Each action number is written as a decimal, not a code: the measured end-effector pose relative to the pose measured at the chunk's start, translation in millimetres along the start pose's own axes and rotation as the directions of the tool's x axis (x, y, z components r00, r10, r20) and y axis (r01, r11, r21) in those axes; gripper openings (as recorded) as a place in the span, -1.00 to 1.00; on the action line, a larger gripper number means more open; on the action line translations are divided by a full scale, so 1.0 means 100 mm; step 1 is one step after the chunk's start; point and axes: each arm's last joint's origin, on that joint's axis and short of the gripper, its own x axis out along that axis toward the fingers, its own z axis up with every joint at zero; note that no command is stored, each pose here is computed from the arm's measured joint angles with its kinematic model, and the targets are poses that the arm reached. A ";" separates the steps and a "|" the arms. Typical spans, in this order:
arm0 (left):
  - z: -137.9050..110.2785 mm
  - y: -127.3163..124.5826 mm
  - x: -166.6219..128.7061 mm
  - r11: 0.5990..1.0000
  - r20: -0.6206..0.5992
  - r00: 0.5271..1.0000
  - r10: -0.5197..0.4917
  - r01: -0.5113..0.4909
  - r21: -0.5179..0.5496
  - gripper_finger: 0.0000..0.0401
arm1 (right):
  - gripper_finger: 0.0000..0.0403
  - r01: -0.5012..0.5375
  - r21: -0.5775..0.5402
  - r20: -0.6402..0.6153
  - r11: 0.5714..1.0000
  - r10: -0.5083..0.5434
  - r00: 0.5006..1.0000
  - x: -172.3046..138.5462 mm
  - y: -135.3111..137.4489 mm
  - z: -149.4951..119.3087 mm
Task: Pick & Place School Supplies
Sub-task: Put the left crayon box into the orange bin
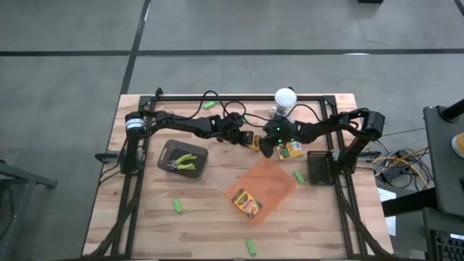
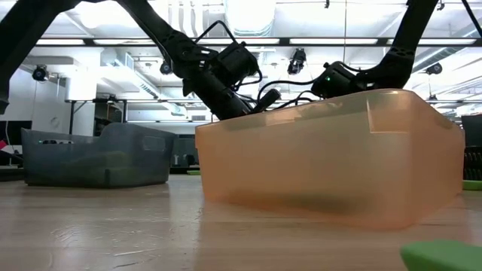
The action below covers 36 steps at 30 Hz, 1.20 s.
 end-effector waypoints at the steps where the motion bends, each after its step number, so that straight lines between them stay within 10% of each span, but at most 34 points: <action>1: 0.00 0.00 0.00 1.000 0.000 1.000 0.001 -0.001 0.000 -0.75 | -0.87 0.000 0.000 0.000 1.000 0.000 1.000 0.00 0.00 0.00; 22: -0.01 0.01 0.00 1.000 -0.006 1.000 0.011 -0.011 0.003 -0.75 | -0.87 0.197 0.006 0.129 0.980 -0.196 0.972 -0.51 0.09 0.19; 36: 0.03 -0.07 -0.13 0.994 -0.003 1.000 -0.024 0.024 0.103 -0.75 | -0.87 0.086 -0.070 0.365 0.994 -0.055 0.929 -1.28 0.35 0.25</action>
